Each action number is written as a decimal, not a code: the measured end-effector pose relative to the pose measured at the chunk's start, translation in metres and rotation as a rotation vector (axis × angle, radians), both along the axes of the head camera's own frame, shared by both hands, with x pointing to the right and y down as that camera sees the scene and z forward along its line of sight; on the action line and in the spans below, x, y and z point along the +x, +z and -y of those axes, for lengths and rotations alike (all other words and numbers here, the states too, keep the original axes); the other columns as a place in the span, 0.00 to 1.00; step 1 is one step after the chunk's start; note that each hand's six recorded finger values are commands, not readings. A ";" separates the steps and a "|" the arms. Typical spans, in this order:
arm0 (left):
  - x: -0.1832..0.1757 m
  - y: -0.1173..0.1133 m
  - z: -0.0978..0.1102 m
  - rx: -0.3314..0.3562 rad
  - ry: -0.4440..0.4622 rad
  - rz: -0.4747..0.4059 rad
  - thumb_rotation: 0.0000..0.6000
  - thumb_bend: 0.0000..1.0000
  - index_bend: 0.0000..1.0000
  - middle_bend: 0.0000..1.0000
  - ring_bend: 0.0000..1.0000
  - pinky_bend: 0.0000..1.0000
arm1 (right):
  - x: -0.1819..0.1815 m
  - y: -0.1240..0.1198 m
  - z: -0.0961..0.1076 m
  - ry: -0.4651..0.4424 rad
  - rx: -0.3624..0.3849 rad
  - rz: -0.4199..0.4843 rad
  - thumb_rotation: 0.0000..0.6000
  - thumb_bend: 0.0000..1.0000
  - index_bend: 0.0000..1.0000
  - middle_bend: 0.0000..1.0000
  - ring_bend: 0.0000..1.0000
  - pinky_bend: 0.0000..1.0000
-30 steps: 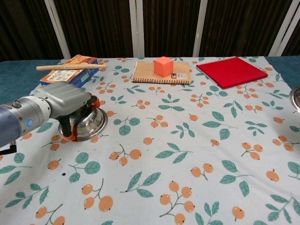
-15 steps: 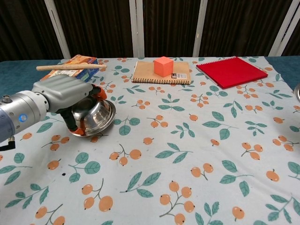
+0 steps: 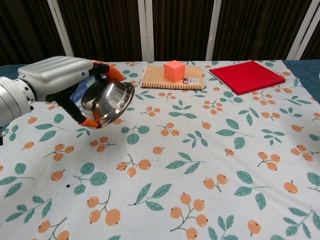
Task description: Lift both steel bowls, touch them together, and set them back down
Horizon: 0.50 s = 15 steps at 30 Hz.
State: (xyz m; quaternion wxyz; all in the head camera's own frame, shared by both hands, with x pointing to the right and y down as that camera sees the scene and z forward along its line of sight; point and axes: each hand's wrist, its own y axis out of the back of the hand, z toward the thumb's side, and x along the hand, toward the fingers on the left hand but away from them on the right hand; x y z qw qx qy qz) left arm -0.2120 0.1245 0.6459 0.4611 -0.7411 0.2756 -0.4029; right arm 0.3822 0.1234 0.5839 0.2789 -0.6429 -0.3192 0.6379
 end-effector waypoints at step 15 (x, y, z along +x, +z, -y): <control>-0.021 -0.046 -0.017 0.168 0.074 -0.390 1.00 0.48 0.47 0.57 0.46 0.70 | -0.036 -0.007 0.005 0.436 -0.183 0.736 1.00 0.36 0.69 0.55 0.54 0.76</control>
